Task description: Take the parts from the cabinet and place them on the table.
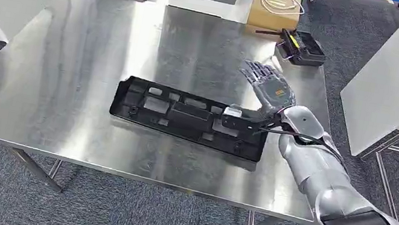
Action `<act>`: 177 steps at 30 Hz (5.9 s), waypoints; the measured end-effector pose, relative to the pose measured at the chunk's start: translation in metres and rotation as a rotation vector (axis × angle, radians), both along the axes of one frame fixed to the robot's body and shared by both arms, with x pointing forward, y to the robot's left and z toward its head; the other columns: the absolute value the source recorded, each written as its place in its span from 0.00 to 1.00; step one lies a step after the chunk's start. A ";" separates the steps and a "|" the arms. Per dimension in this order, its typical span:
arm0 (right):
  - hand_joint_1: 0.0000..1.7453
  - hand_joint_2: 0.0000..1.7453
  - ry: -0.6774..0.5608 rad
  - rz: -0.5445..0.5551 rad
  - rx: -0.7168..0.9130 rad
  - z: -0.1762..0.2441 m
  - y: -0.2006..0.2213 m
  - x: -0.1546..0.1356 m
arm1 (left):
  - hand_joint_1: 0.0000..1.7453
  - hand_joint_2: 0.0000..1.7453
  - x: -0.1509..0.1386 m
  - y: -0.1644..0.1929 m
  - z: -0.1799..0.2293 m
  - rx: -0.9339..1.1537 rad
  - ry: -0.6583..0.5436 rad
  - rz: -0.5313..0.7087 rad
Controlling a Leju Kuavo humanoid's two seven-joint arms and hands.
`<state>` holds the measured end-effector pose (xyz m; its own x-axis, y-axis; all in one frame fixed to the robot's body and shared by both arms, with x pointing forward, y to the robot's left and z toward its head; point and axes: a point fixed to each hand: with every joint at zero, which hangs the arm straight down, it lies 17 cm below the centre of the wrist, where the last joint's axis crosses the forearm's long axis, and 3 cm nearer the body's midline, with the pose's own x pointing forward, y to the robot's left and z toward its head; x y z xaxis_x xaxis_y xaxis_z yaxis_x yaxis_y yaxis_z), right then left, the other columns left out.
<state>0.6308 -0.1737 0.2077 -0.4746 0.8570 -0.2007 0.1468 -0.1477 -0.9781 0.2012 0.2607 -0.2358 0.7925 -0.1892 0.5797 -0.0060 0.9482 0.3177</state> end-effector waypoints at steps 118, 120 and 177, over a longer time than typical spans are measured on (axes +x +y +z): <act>0.00 0.00 1.029 -1.261 0.544 -0.461 -0.171 -0.461 | 0.00 0.00 0.005 0.001 0.003 0.009 -0.005 0.071; 0.00 0.00 1.045 -1.275 0.579 -0.463 -0.164 -0.464 | 0.00 0.00 0.006 0.002 0.003 0.013 -0.006 0.062; 0.00 0.00 1.166 -1.572 0.742 -0.481 -0.151 -0.542 | 0.00 0.00 -0.012 -0.004 -0.004 -0.011 0.021 0.003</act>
<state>0.0886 -0.3249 -0.2737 0.9420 0.3269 0.0752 -0.2672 0.8668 -0.4211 0.1890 0.2571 -0.2399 0.8051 -0.1809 0.5649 -0.0021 0.9515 0.3077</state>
